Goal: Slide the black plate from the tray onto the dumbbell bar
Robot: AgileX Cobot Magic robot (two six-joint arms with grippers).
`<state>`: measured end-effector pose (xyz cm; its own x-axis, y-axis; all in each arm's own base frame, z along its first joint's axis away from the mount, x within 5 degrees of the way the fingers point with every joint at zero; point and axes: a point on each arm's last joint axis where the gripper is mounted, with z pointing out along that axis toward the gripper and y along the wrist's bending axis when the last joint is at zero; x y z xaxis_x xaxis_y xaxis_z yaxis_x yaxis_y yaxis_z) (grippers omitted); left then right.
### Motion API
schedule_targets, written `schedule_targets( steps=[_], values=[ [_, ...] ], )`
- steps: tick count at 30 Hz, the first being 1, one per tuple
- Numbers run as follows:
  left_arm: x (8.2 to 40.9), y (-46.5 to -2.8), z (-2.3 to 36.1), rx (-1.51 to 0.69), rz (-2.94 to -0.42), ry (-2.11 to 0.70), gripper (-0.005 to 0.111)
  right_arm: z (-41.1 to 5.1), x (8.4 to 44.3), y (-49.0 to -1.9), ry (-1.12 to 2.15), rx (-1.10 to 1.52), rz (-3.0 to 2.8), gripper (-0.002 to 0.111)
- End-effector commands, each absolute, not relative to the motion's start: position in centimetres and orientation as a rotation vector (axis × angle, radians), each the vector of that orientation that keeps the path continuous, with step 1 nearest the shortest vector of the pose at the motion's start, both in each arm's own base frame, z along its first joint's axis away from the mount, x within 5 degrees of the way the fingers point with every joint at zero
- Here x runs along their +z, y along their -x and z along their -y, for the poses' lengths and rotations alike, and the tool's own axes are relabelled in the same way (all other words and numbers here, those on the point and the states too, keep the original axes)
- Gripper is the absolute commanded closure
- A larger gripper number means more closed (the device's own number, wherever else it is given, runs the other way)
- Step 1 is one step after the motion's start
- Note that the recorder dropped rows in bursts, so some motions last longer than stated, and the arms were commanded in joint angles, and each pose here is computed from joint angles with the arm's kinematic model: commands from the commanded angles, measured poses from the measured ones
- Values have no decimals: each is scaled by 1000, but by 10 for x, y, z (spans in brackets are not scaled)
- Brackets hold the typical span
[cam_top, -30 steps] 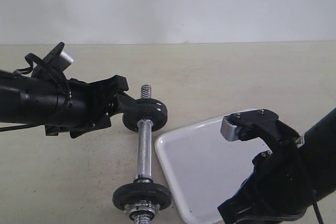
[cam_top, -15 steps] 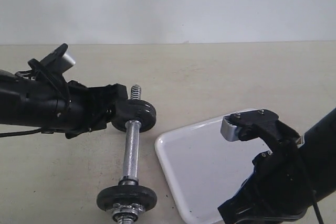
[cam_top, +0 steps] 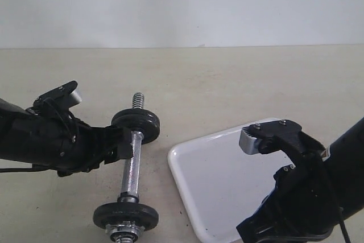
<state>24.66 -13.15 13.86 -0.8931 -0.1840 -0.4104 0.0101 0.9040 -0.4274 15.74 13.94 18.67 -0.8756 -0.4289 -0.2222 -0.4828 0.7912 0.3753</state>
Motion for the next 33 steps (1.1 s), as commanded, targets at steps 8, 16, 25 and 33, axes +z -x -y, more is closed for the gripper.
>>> schedule_targets(
  steps=[8,16,25,33],
  values=[
    [138,-247,130,-555,-2609,129,44,-139,186,-157,745,643,-2855,109],
    [148,-251,135,-623,-2583,119,44,-139,186,-157,743,642,-2852,109],
    [194,-246,136,-731,-2430,84,44,-139,186,-157,742,641,-2850,109],
    [263,-222,123,-777,-2163,6,44,-139,186,-157,743,642,-2852,109]
  ],
)
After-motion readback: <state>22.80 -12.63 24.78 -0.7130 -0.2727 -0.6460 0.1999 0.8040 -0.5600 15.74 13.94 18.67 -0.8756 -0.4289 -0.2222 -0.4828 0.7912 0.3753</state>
